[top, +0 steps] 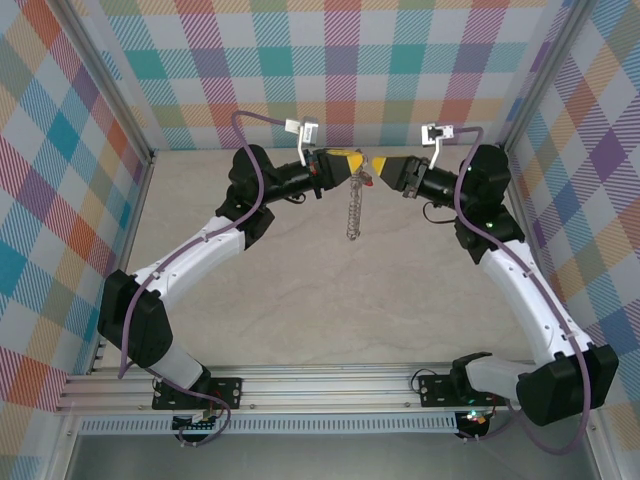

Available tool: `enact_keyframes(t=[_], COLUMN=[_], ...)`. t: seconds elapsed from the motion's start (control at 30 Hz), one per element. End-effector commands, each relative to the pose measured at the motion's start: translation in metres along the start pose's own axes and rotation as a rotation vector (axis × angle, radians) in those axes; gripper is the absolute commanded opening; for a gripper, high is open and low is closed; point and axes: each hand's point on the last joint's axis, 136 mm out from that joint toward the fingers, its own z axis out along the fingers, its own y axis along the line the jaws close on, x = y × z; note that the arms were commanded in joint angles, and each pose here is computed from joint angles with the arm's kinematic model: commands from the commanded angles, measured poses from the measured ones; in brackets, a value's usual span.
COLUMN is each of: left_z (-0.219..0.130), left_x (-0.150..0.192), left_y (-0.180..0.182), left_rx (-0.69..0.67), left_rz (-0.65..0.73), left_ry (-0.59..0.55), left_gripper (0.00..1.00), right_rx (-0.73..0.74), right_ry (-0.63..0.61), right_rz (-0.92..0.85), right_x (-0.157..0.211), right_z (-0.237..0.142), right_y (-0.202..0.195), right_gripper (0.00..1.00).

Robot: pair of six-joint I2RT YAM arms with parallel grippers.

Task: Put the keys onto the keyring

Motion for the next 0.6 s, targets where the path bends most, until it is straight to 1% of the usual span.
enact_keyframes(t=[0.0,0.57], left_z=[-0.004,-0.003], left_x=[-0.021,-0.020], left_y=[-0.032,-0.029], left_rx=[0.078,0.070], left_rz=[0.070,0.066], left_ry=[-0.050,-0.053], left_gripper=[0.00,0.00], right_rx=[-0.092,-0.139], right_ry=[-0.033,0.009], right_rz=[-0.049,-0.018], right_x=[-0.013,0.000], right_z=[-0.003,0.011], right_y=[0.024,0.023], right_gripper=[0.31,0.30])
